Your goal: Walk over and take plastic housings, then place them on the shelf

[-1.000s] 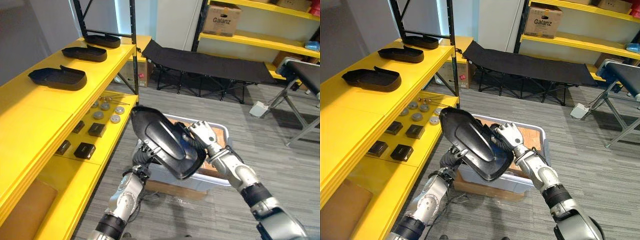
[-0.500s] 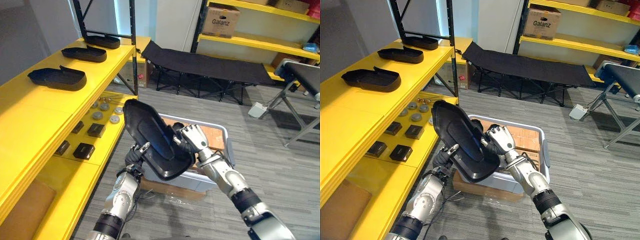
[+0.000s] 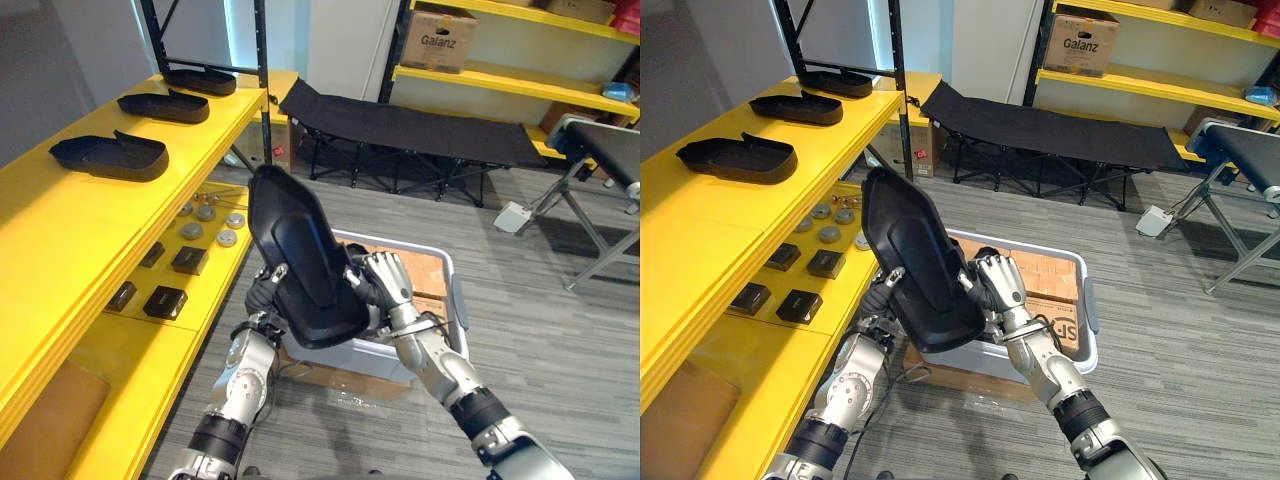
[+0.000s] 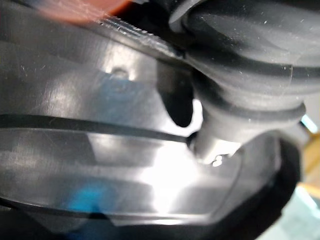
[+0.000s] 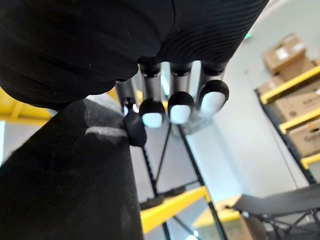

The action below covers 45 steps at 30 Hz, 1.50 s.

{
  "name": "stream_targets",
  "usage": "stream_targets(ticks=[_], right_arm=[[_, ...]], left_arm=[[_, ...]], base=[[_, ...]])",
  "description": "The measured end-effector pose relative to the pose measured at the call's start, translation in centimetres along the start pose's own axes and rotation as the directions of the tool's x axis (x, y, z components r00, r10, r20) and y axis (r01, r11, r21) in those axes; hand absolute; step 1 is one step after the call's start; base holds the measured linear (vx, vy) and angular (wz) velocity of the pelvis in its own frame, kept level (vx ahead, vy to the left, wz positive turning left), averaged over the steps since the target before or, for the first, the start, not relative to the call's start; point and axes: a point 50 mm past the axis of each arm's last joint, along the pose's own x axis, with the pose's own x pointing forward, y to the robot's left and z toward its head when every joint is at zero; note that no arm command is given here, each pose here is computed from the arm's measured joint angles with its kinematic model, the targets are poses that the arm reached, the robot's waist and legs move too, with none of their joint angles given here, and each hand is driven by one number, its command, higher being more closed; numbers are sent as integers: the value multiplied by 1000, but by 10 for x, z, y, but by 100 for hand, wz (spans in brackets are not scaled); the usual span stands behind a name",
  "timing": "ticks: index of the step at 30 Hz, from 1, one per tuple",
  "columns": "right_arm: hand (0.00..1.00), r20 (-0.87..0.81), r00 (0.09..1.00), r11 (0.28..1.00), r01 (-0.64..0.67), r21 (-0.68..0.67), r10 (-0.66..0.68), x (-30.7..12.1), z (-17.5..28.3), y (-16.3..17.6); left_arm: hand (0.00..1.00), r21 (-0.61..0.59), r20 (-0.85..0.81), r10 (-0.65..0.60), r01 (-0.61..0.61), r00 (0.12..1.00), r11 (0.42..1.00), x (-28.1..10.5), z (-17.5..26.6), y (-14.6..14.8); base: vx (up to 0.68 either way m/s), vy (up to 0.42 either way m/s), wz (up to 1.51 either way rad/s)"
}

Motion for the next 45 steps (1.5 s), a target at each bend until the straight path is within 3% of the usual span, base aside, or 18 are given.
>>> stream_targets(ticks=[5,6,13,16,23,25,29,30,32,33,35,37,39,42,45], right_arm=[[100,-13,999,999,30,19,-30,-2,1,-1],[0,-20,999,999,39,16,-39,-2,1,-1],[0,-59,996,993,78,87,-73,-6,5,-3],[0,-109,992,982,85,170,-67,-8,7,0],[0,-148,979,892,188,411,-138,-8,28,-18],[0,-141,977,878,208,431,-162,-7,30,-27],[0,-112,959,841,281,462,-259,-4,34,-57],[0,-119,946,820,322,473,-303,-4,32,-69],[0,-124,905,803,419,424,-407,-10,22,-99],[0,-126,898,803,434,408,-421,-12,20,-104],[0,-168,884,784,464,412,-436,-25,9,-117],[0,-203,887,748,459,479,-414,-35,5,-119],[0,-246,899,704,436,560,-362,-45,0,-117],[0,-356,902,552,431,714,-244,-66,-8,-103],[0,-492,863,481,482,732,-114,-94,-18,-80]], left_arm=[[100,-26,0,-17,17,1000,1000,0,-1,-3],[100,-28,2,-23,23,1000,999,0,-2,-4],[100,-49,16,-34,35,999,998,1,-3,-11],[100,27,55,-28,27,998,999,1,3,-21],[100,212,334,-195,128,922,969,-15,56,-64],[100,222,415,-164,75,895,972,-25,68,-62],[100,241,464,7,-134,886,961,-40,69,-30],[100,259,488,69,-220,870,941,-46,70,-18],[100,296,577,216,-449,787,843,-62,78,10],[100,298,604,246,-502,758,812,-65,81,15],[100,252,699,343,-666,627,703,-79,93,32],[100,209,764,363,-737,533,643,-88,101,34],[100,185,814,338,-762,473,621,-94,108,29],[100,145,883,287,-796,372,588,-107,117,25],[100,73,898,329,-838,290,541,-123,116,36]], base=[[-2,8,-8],[0,0,0],[0,0,0],[0,0,0],[0,0,0],[0,0,0],[0,0,0],[0,0,0],[0,0,0],[0,0,0],[32,14,2],[0,0,0],[4,15,-4],[-14,25,-16],[-14,27,-17]])
